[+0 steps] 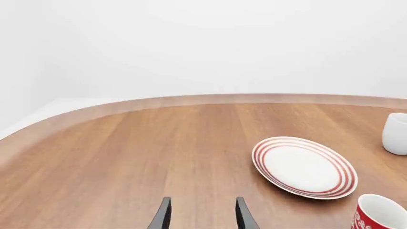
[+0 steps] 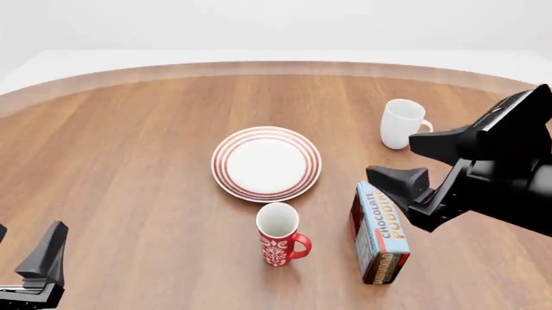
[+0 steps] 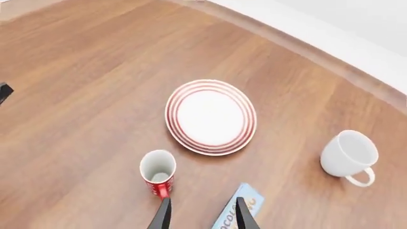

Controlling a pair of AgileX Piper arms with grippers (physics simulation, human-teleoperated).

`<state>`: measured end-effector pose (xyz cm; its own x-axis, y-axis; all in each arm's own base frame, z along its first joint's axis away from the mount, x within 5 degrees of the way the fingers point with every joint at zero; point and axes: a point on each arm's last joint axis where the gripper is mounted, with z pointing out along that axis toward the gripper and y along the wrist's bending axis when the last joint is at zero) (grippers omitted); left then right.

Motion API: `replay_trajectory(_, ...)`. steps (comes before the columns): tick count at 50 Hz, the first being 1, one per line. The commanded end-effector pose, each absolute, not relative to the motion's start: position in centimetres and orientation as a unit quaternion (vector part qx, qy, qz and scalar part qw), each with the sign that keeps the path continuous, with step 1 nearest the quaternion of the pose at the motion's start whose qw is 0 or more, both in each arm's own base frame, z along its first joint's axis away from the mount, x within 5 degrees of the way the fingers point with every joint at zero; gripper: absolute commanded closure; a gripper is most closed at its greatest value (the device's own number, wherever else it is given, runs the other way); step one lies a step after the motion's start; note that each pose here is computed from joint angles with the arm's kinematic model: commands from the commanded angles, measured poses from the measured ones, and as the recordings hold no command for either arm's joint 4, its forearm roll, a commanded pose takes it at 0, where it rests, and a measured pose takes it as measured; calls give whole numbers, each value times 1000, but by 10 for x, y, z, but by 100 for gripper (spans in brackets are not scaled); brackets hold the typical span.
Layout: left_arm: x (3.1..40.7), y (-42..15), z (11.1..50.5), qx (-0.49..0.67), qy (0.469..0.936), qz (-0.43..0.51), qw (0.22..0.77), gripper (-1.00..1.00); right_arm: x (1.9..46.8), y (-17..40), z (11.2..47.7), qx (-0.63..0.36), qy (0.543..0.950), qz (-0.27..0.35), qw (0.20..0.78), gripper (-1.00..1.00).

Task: Pick up the red mug and put it on the plate

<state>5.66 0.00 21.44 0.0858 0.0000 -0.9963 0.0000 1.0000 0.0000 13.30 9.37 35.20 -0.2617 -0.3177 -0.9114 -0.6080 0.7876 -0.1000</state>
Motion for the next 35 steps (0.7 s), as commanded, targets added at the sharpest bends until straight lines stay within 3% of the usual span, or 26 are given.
replay_trajectory(1,57,0,214,0,676,0,737,-100,142,104,329,-291,815,144,481,-100)
replay_trajectory(35,57,0,214,0,676,0,737,-100,161,129,292,-304,843,144,420,-100)
